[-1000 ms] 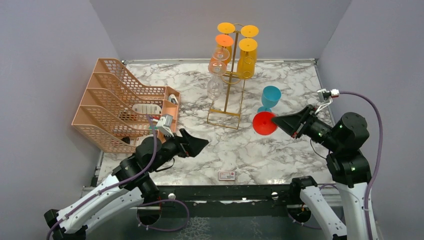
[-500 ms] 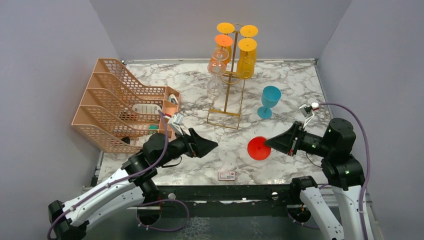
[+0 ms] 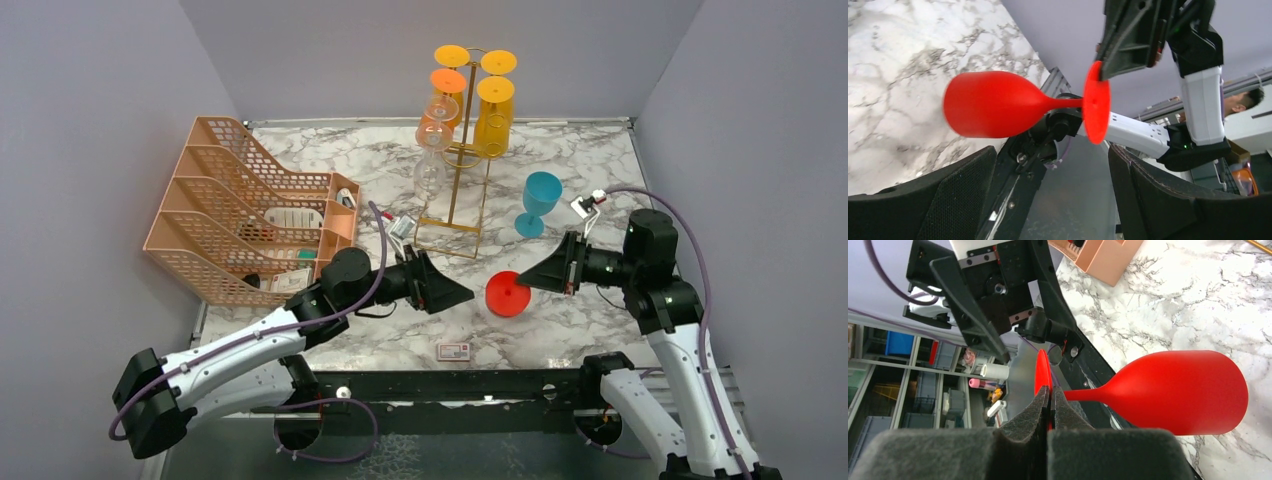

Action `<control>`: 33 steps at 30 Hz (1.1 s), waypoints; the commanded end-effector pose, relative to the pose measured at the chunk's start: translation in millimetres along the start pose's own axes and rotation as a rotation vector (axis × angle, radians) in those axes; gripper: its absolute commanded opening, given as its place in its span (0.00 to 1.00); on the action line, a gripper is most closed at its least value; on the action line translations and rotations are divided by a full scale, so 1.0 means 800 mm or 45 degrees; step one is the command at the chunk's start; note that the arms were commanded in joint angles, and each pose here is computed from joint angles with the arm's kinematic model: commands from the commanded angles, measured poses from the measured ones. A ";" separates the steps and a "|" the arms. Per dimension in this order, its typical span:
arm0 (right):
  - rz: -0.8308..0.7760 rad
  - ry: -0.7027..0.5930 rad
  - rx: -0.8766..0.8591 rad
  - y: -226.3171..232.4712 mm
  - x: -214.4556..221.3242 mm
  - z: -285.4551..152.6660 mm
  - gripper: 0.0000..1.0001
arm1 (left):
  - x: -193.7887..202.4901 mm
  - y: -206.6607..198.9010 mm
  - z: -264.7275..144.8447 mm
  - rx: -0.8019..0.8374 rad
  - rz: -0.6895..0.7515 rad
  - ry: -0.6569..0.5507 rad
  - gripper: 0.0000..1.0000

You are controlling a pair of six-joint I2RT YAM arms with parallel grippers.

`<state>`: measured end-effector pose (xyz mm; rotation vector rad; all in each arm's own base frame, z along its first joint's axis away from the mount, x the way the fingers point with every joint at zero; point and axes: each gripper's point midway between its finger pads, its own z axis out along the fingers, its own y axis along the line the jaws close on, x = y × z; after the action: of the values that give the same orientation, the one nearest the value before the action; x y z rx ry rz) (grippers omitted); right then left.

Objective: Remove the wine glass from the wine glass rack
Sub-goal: Place the wine glass at the center of the board.

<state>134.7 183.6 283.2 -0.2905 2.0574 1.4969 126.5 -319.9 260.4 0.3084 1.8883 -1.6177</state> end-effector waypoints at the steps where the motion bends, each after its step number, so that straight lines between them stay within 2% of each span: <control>1: -0.131 0.006 -0.096 0.020 -0.024 0.004 0.01 | -0.020 -0.056 0.013 0.189 0.086 -0.052 0.86; 7: -0.171 0.003 -0.124 0.019 -0.051 0.013 0.01 | -0.022 -0.059 0.037 0.190 0.116 -0.056 0.79; 8: -0.164 0.001 -0.138 0.018 -0.055 0.016 0.01 | -0.024 -0.055 0.041 0.176 0.118 -0.068 0.76; 11: -0.171 -0.008 -0.176 0.018 -0.063 0.021 0.01 | -0.034 -0.049 0.048 0.158 0.093 -0.145 0.60; 12: -0.181 -0.011 -0.183 0.017 -0.067 0.023 0.01 | -0.038 -0.051 0.050 0.170 0.086 -0.171 0.57; 18: -0.226 0.043 -0.220 0.005 -0.066 0.033 0.01 | -0.041 -0.042 0.063 0.158 0.107 -0.200 0.55; 22: -0.245 0.058 -0.221 0.000 -0.059 0.038 0.01 | -0.034 -0.028 0.066 0.146 0.073 -0.213 0.38; 24: -0.262 0.073 -0.243 0.002 -0.054 0.037 0.01 | -0.031 -0.027 0.066 0.155 0.090 -0.203 0.33; 28: -0.283 0.079 -0.252 0.002 -0.054 0.037 0.01 | -0.027 -0.037 0.069 0.202 0.138 -0.163 0.15; 33: -0.305 0.099 -0.294 0.007 -0.051 0.037 0.04 | -0.016 -0.035 0.068 0.220 0.161 -0.114 0.02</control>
<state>183.4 203.6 298.6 -0.5773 1.8912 1.5627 147.1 -372.7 279.5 0.3233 1.6998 -1.6582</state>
